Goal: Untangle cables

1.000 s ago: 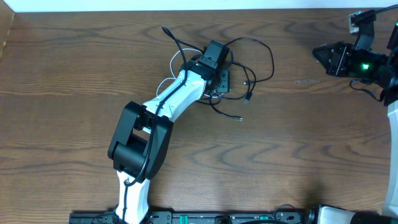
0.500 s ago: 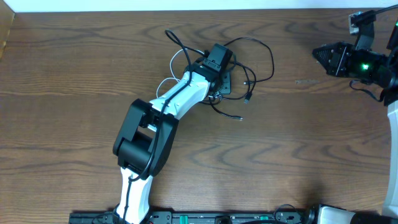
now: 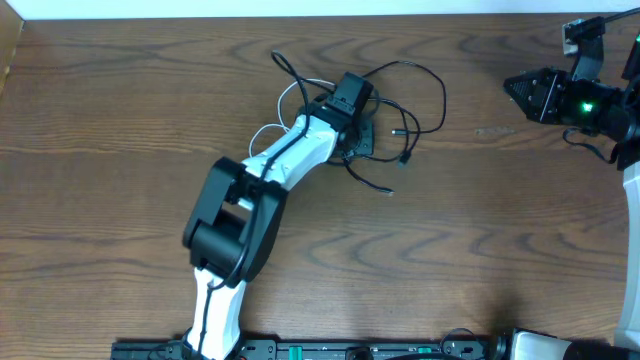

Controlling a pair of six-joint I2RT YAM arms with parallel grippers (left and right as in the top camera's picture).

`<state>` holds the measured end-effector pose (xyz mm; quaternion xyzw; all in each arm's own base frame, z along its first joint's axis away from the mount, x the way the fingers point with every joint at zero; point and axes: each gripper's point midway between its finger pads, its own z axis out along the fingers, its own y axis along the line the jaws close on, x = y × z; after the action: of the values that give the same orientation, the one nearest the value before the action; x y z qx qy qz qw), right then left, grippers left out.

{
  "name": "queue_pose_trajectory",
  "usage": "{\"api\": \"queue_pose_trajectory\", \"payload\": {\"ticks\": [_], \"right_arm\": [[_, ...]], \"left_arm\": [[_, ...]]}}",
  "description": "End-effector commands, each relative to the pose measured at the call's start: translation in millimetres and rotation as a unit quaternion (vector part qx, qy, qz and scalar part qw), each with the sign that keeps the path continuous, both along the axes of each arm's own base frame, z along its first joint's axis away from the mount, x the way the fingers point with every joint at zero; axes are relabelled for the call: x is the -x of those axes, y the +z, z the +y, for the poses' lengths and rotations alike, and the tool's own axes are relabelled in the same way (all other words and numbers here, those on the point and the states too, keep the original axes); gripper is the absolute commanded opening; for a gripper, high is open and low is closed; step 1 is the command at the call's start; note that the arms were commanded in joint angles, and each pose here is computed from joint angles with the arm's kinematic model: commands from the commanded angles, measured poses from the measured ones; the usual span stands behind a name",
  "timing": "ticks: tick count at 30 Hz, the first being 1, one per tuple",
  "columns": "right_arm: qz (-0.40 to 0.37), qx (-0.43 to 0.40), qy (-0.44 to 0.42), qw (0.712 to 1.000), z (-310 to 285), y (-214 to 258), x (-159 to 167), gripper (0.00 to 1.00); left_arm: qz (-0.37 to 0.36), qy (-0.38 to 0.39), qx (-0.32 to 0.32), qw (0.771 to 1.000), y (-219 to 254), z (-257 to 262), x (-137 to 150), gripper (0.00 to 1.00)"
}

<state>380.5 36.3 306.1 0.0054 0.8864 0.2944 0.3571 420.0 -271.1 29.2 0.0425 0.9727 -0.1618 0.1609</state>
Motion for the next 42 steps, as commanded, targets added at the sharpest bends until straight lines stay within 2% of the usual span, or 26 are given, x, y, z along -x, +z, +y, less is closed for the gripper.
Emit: {"api": "queue_pose_trajectory", "payload": {"ticks": [1, 3, 4, 10, 14, 22, 26, 31, 38, 42], "right_arm": [[-0.001, 0.009, -0.006, 1.000, -2.2, 1.1, -1.8, 0.13], [-0.001, 0.009, -0.007, 1.000, -2.2, 1.1, -1.9, 0.14], [-0.001, 0.009, -0.007, 1.000, -2.2, 0.8, -2.4, 0.15], [0.001, 0.009, 0.016, 1.000, 14.5, -3.8, -5.9, 0.19], [-0.001, 0.007, 0.043, 0.999, 33.7, -6.2, -8.6, 0.25], [0.004, -0.003, 0.116, 0.993, 98.0, -16.5, -9.2, 0.67], [0.018, -0.010, 0.141, 0.990, 124.2, -28.5, -11.6, 0.77], [0.033, -0.023, 0.178, 0.983, 152.4, -45.6, -14.0, 0.82], [0.019, -0.042, 0.216, 0.975, 181.6, -67.3, -35.7, 0.79], [0.022, -0.059, 0.210, 0.976, 196.2, -83.5, -53.7, 0.77]], "left_arm": [[-0.112, -0.050, 0.094, 0.988, 131.4, -23.2, -6.2, 0.07], [-0.153, -0.051, 0.115, 0.980, 175.0, -20.9, -2.3, 0.07], [-0.198, -0.052, 0.138, 0.969, 222.2, -16.4, 5.2, 0.08], [-0.310, -0.054, 0.195, 0.929, 330.5, -0.2, 32.9, 0.08], [-0.351, -0.055, 0.211, 0.911, 361.7, 4.9, 39.5, 0.08], [-0.426, -0.044, 0.246, 0.869, 412.9, 14.7, 36.0, 0.08], [-0.457, -0.040, 0.262, 0.849, 434.9, 17.9, 37.4, 0.07], [-0.493, -0.023, 0.279, 0.824, 464.1, 34.6, 38.8, 0.07], [-0.515, -0.002, 0.300, 0.803, 493.3, 55.9, 53.4, 0.07], [-0.526, -0.005, 0.306, 0.794, 505.7, 61.0, 65.6, 0.08]]}}
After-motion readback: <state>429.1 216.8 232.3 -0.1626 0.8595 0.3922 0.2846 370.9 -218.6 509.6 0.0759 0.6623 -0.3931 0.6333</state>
